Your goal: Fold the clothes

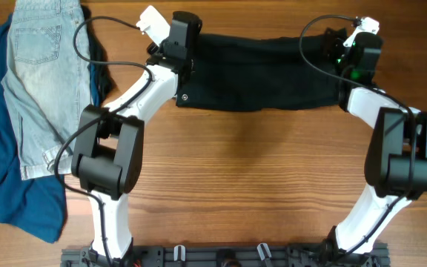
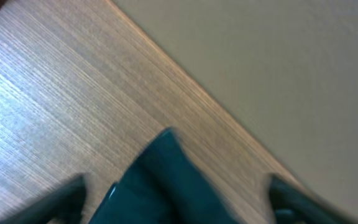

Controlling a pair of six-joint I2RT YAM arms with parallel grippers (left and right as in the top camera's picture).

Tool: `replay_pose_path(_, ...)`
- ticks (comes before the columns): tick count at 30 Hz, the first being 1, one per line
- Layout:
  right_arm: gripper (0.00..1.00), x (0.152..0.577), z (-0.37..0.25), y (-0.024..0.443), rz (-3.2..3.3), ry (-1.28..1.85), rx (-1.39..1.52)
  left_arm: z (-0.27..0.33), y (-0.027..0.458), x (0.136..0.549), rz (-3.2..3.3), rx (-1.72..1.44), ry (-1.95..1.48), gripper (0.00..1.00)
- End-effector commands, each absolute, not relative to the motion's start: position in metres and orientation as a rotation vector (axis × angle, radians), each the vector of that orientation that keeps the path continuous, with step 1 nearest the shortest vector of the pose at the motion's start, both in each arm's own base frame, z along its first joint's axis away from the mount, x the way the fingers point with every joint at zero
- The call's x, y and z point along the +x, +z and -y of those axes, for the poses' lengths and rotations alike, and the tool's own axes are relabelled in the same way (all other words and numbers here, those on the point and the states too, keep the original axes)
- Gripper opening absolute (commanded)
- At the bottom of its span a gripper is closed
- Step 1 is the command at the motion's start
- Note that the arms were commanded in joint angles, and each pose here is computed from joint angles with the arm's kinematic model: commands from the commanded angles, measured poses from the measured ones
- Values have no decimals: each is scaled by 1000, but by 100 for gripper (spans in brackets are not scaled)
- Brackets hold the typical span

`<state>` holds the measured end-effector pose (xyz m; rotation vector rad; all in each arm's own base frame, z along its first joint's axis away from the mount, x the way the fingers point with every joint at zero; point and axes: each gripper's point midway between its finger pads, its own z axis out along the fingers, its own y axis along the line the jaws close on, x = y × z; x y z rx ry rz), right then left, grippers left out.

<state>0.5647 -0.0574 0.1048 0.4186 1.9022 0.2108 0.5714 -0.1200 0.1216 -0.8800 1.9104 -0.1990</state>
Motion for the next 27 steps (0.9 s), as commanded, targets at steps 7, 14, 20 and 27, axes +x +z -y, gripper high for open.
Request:
replay_pose_path(7,100,550,67,161,-1913,27,290,111,164,569,-2006,-537,-52,100)
replay_pose_path(14,100,489,53,114,-2295,-3,174,134,124,522,-2367,-358,-161,100)
replay_pose_path(20,100,464,69,85,-2440,-44,149,132,93,496,-2548,-253,-144,100)
replay_pose_path(27,99,471,62,91,-2399,81,89,129,63,517,-2574,-180,-461,100)
